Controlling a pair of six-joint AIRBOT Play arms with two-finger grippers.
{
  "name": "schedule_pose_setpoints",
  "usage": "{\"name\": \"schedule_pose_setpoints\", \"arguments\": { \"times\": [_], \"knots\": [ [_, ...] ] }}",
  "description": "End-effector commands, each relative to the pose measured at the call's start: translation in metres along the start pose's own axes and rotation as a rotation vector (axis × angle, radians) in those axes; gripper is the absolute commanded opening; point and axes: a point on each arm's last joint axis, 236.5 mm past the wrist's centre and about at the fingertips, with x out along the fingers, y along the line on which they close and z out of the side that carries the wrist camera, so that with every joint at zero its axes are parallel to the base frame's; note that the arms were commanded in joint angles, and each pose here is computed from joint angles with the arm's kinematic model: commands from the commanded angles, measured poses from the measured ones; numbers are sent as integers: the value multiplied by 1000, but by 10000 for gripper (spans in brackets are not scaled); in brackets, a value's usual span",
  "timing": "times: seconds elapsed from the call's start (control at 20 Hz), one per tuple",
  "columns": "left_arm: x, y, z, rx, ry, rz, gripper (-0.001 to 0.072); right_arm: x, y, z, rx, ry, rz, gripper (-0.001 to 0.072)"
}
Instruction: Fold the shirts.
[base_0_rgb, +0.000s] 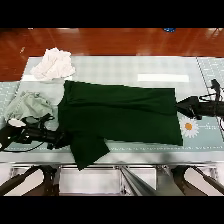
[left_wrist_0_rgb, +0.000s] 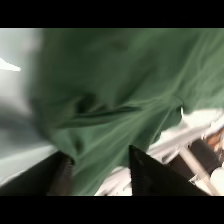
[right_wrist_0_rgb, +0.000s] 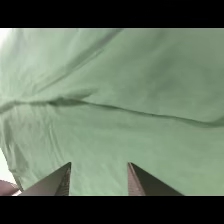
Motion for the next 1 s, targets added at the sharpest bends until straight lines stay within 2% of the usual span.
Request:
{"name": "schedule_pose_setpoints", "arguments": {
  "times": [0.0, 0.05, 0.15, 0.3, 0.45, 0.65, 0.95],
  "knots": [
    [15, 1, 22, 28, -70, 29, 80, -21, -11, 0, 72, -20, 9, 413],
    [14, -4, 25, 35, -82, 10, 24, -31, -26, 0, 97, -42, -40, 413],
    [14, -8, 26, 75, -87, -4, 25, -51, -75, -9, 201, -68, -223, 413],
    [14, -8, 25, 82, -83, -5, 24, -53, -132, -58, 340, 52, -409, 413],
    [14, -8, 24, 81, -82, -5, 24, -41, -157, -102, 415, 208, -461, 413],
    [14, -8, 25, 81, -83, -5, 25, -48, -167, -120, 437, 287, -515, 413],
    [14, -8, 26, 81, -87, -4, 25, -20, -151, -118, 387, 353, -433, 413]
  ]
}}
